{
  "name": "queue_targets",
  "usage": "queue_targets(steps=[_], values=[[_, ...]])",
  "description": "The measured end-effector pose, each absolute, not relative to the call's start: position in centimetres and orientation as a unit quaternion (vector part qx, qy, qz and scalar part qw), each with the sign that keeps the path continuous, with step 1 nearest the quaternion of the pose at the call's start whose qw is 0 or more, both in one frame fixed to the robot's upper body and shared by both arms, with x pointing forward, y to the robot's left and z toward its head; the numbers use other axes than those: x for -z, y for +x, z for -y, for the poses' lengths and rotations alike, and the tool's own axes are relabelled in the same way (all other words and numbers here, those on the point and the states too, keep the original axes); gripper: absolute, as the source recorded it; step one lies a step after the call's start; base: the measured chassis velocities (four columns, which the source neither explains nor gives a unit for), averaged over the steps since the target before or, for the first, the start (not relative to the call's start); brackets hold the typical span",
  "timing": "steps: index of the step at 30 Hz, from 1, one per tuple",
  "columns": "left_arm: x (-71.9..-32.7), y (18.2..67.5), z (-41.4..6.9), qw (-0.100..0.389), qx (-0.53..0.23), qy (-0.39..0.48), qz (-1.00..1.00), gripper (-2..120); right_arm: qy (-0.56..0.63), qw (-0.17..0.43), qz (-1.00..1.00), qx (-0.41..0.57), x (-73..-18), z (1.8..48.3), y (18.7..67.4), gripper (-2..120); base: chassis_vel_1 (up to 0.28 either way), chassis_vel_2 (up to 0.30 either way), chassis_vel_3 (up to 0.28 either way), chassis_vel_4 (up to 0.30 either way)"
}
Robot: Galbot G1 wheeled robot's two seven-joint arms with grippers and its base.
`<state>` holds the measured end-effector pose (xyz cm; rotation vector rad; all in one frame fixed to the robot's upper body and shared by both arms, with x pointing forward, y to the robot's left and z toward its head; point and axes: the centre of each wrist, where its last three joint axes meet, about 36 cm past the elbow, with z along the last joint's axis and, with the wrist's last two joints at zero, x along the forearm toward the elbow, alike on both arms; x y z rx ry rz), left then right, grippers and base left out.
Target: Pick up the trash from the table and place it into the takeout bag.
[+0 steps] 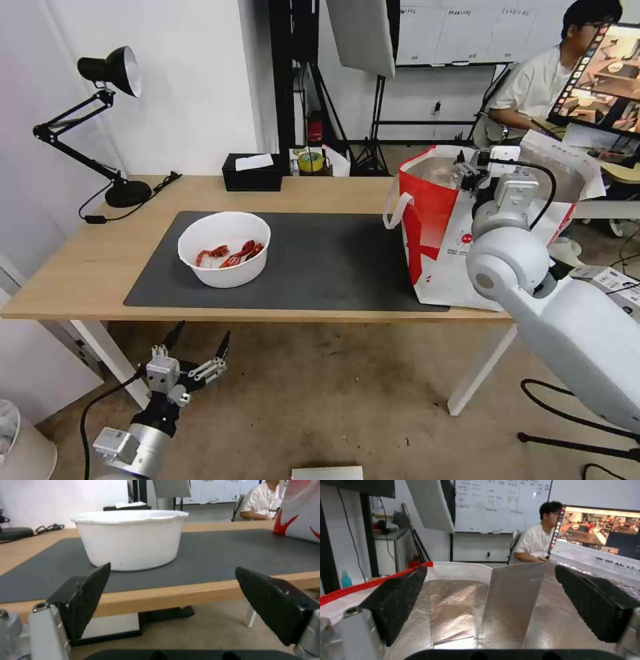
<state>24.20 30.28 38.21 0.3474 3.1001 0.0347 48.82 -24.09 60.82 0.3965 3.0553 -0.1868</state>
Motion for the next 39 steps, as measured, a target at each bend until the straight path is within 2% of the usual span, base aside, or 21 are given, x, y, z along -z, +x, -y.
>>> queue_targets(steps=[12,17,22,28,39], values=[[-38.8,24.5,-30.1,0.017,-0.01,0.115,-0.993,100,0.114,0.041,-0.991,0.051,-61.5,24.8,47.7,100,0.0,0.0,0.0,0.0],[-39.1,24.5,-29.9,0.021,-0.009,0.115,-0.993,100,0.027,0.086,-0.996,0.026,-62.2,25.0,45.9,100,0.0,0.0,0.0,0.0],[-39.2,24.4,-29.8,0.023,-0.008,0.115,-0.993,100,-0.061,0.088,-0.994,0.008,-61.6,25.0,43.1,100,0.0,0.0,0.0,0.0],[-39.5,24.4,-29.6,0.028,-0.007,0.115,-0.993,100,-0.217,0.071,-0.974,-0.006,-58.3,26.2,38.7,100,0.0,0.0,0.0,0.0],[-39.3,23.9,-29.3,0.032,-0.008,0.114,-0.993,100,-0.256,0.07,-0.964,-0.026,-51.2,27.3,33.0,100,0.0,0.0,0.0,0.0]])
